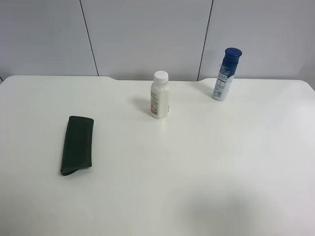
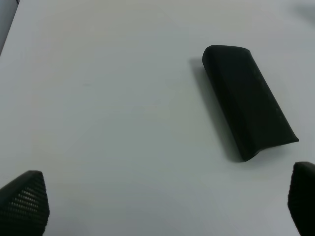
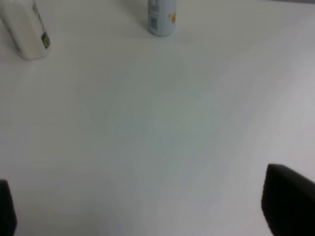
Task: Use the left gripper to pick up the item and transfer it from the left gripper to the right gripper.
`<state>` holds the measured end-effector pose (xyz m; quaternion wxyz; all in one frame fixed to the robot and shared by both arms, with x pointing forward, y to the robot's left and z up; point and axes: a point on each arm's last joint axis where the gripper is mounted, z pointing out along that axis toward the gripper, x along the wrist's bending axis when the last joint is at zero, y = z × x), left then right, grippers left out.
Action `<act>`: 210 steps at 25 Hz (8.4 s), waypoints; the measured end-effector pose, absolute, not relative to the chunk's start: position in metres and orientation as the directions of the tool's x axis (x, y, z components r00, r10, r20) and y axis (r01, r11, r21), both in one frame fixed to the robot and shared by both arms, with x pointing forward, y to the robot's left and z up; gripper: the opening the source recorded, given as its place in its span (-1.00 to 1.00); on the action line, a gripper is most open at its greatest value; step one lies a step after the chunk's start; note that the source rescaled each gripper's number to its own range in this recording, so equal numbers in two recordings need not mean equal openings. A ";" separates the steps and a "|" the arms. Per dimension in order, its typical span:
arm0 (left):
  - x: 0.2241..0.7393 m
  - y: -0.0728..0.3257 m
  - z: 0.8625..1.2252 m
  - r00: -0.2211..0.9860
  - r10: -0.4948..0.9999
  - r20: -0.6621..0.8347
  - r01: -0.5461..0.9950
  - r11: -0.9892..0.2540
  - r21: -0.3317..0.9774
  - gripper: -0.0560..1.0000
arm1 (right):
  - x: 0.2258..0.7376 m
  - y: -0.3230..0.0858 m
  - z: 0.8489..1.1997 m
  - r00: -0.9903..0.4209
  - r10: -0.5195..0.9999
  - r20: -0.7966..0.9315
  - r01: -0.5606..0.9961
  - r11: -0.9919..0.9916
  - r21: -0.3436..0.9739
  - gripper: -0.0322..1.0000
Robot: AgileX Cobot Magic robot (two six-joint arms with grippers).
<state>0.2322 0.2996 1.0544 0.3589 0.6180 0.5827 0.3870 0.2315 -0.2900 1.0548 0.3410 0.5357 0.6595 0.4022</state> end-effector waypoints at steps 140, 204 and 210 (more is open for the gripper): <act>0.517 0.192 0.995 0.023 0.974 -0.223 0.974 0.028 0.225 -0.62 | 0.232 -0.290 1.055 -0.194 0.981 -0.019 0.432 0.102 0.896 1.00; 0.435 0.094 1.058 0.978 0.196 -0.065 0.203 -0.853 0.481 -0.82 | 0.245 -0.277 1.070 -0.266 0.956 0.125 0.519 0.033 0.854 1.00; 0.435 0.094 1.058 0.985 0.164 -0.047 0.167 -0.860 0.483 -0.82 | 0.285 -0.260 1.106 -0.309 0.897 0.315 0.649 -0.043 0.760 1.00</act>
